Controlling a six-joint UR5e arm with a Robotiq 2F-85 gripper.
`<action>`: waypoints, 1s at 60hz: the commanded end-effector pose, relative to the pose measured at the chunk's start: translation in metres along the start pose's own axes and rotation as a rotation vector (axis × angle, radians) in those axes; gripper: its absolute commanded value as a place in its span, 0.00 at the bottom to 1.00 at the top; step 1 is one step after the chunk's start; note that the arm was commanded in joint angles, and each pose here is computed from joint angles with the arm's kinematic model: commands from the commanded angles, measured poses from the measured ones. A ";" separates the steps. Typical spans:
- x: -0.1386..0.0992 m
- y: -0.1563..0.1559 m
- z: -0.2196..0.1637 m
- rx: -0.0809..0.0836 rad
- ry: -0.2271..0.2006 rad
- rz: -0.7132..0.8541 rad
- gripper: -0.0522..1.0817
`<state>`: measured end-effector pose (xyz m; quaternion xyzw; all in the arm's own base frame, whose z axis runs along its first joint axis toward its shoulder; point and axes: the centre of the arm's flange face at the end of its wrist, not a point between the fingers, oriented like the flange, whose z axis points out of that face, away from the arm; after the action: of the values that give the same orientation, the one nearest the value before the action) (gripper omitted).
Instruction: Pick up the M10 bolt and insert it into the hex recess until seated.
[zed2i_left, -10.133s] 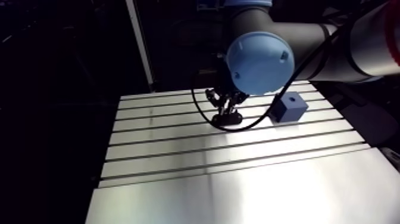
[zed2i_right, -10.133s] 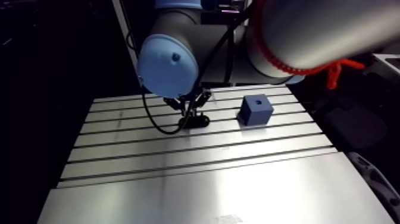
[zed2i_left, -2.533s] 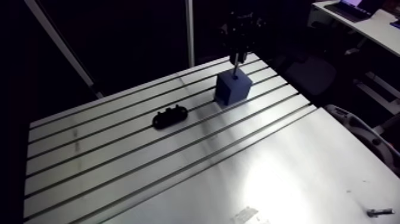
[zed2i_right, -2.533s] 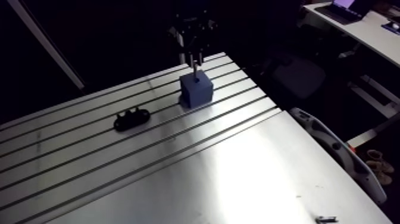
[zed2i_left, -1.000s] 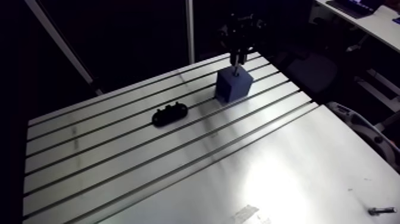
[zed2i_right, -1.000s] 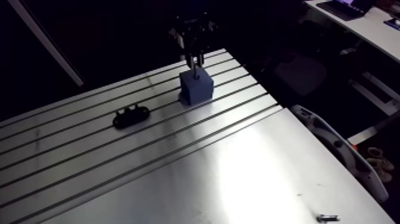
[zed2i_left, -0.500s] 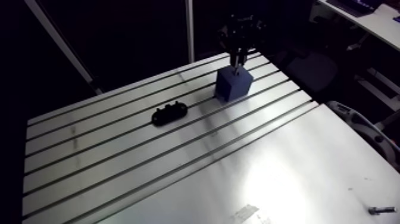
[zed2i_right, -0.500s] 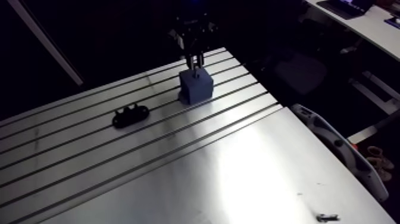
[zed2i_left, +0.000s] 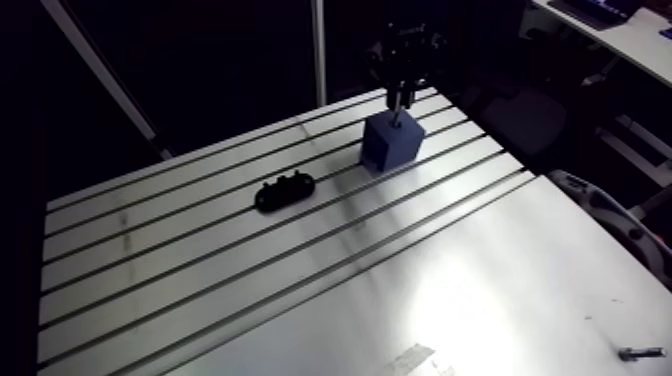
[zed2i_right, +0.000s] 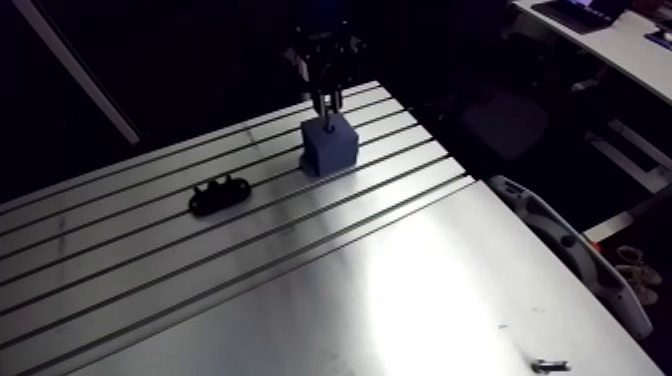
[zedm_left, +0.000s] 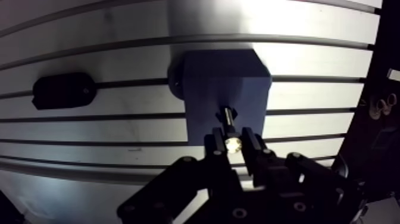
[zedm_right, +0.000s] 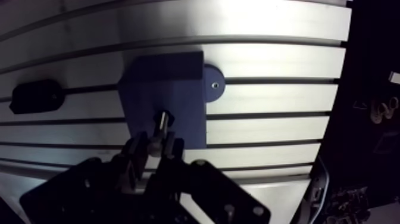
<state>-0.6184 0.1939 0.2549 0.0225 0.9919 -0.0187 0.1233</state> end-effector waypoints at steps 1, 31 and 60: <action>0.001 0.001 -0.004 -0.002 0.004 -0.001 0.72; 0.000 0.003 0.000 0.000 -0.001 0.003 0.72; -0.002 0.002 0.004 0.005 -0.008 0.002 0.72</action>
<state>-0.6162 0.1961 0.2523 0.0236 0.9914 -0.0209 0.1270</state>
